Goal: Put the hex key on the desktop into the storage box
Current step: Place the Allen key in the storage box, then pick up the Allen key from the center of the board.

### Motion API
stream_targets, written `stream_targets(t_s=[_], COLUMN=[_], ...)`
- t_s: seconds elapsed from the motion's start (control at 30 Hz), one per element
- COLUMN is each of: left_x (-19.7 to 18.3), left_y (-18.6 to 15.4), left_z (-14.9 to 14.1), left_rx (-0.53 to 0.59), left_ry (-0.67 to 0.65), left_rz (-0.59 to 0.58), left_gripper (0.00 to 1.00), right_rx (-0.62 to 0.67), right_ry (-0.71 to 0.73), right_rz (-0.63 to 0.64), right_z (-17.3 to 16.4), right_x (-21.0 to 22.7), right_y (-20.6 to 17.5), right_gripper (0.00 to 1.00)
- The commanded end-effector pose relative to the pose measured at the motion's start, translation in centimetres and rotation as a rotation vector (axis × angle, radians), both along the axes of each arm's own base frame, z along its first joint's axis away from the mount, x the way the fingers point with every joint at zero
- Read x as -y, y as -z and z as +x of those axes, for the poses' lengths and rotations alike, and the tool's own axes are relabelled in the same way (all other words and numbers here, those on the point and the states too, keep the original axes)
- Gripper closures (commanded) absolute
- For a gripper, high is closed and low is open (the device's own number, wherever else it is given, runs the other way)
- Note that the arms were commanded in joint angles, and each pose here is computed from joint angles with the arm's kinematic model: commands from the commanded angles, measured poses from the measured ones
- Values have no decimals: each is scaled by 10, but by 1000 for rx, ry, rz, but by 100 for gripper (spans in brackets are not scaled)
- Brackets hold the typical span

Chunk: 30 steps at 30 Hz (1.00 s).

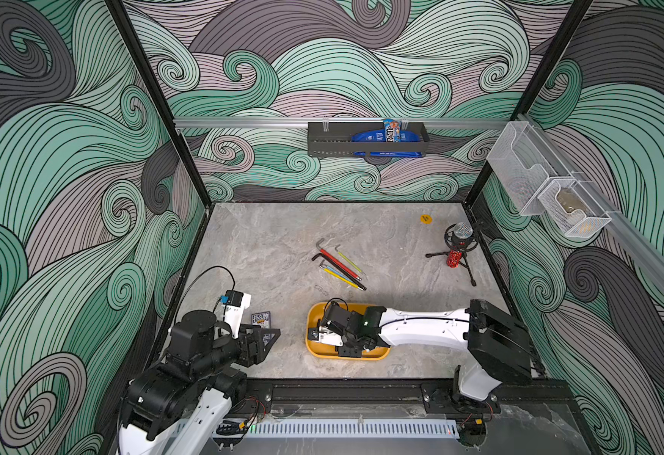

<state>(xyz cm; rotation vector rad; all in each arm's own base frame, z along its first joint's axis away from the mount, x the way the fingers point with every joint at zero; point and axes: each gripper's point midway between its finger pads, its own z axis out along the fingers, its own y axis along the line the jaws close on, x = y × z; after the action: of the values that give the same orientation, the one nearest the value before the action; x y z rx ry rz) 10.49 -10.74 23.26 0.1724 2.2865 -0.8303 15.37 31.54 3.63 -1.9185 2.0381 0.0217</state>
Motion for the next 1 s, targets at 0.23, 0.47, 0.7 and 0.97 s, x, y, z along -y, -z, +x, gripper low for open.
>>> stream_targets(t_s=[0.23, 0.47, 0.7, 0.97], left_x=[0, 2, 2, 3], left_y=[-15, -14, -16, -18], left_z=[-1, 1, 0, 1], left_rx=[37, 36, 37, 37], left_ry=[-1, 4, 3, 2], left_rz=[-16, -21, -29, -42], left_gripper=[31, 31, 31, 31], right_rx=[73, 92, 51, -27], right_ry=[225, 400, 509, 528], right_rz=[226, 257, 229, 187], right_z=[63, 136, 183, 202], right_x=[-3, 5, 4, -2], right_y=[-86, -102, -77, -37], right_gripper=[65, 66, 67, 67])
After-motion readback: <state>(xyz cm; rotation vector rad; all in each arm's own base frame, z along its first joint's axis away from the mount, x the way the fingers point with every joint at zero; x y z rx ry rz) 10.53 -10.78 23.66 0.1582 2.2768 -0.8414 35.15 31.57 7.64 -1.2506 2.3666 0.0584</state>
